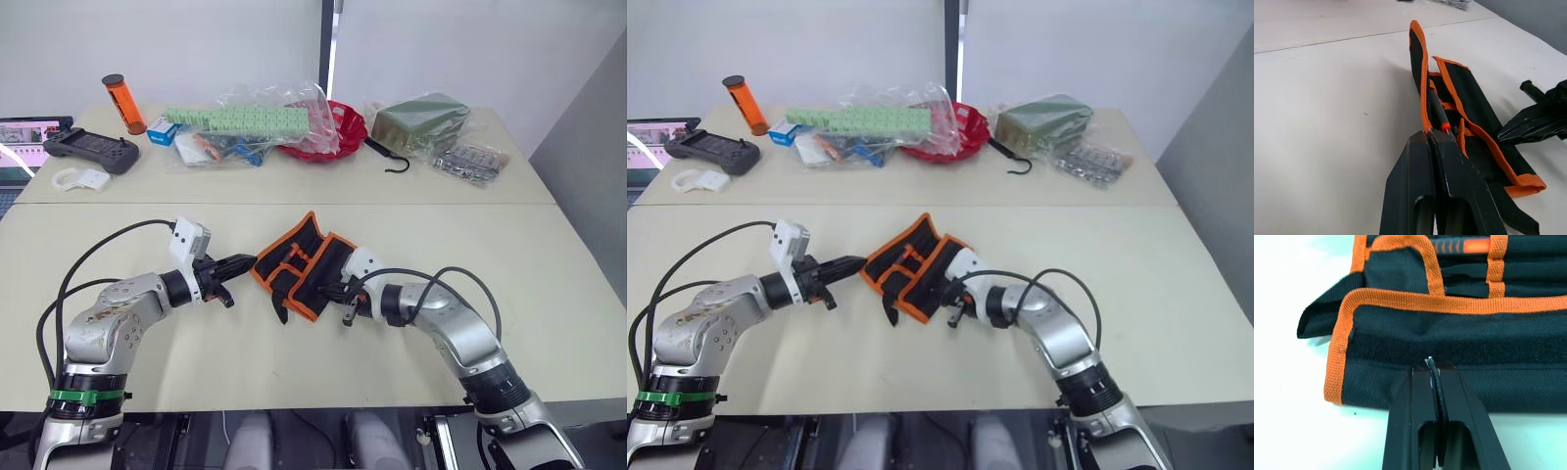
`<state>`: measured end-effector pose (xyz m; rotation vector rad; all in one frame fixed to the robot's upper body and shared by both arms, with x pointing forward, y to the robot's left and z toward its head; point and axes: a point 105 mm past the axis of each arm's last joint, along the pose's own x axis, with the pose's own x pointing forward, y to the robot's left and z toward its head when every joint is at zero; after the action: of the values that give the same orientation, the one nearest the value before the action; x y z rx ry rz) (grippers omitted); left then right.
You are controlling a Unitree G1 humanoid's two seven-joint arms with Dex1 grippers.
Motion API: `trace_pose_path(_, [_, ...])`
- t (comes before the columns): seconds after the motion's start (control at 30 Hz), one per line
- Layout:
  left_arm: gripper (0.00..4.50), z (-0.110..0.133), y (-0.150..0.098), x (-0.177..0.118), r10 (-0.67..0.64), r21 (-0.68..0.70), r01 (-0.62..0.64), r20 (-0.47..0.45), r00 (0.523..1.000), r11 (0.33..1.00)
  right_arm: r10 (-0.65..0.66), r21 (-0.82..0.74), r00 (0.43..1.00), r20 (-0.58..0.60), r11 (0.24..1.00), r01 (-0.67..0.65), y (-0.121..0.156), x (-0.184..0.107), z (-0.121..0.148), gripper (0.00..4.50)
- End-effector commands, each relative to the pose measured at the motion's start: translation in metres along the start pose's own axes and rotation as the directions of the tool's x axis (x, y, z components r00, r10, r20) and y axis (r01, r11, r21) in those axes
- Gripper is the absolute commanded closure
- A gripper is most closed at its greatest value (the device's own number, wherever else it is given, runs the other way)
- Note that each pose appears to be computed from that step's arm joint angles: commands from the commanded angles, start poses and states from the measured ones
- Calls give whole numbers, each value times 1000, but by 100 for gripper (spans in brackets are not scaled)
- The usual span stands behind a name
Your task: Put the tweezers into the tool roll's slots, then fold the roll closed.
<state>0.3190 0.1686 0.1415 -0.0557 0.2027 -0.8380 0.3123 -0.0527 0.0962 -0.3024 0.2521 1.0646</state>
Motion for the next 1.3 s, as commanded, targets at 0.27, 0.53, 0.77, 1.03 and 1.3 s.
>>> trace_pose_path(0.27, [447,10,-50,19,-216,95,216,-14,976,972,-27,37,999,-42,999,29,0,2,-15,450])
trace_pose_path(0.53, [447,-19,-79,38,-324,116,338,-124,938,934,-33,34,998,-56,999,35,-1,2,-18,450])
trace_pose_path(0.77, [447,-43,-79,44,-321,120,352,-218,922,928,-42,33,997,-63,998,44,-3,-1,-19,450])
trace_pose_path(1.03, [447,-65,-67,51,-258,119,304,-298,919,945,-68,23,996,-53,997,70,-9,-8,-13,450])
trace_pose_path(1.3, [447,-85,-76,58,-283,28,305,-301,911,952,-98,9,995,16,995,98,-19,-30,8,450])
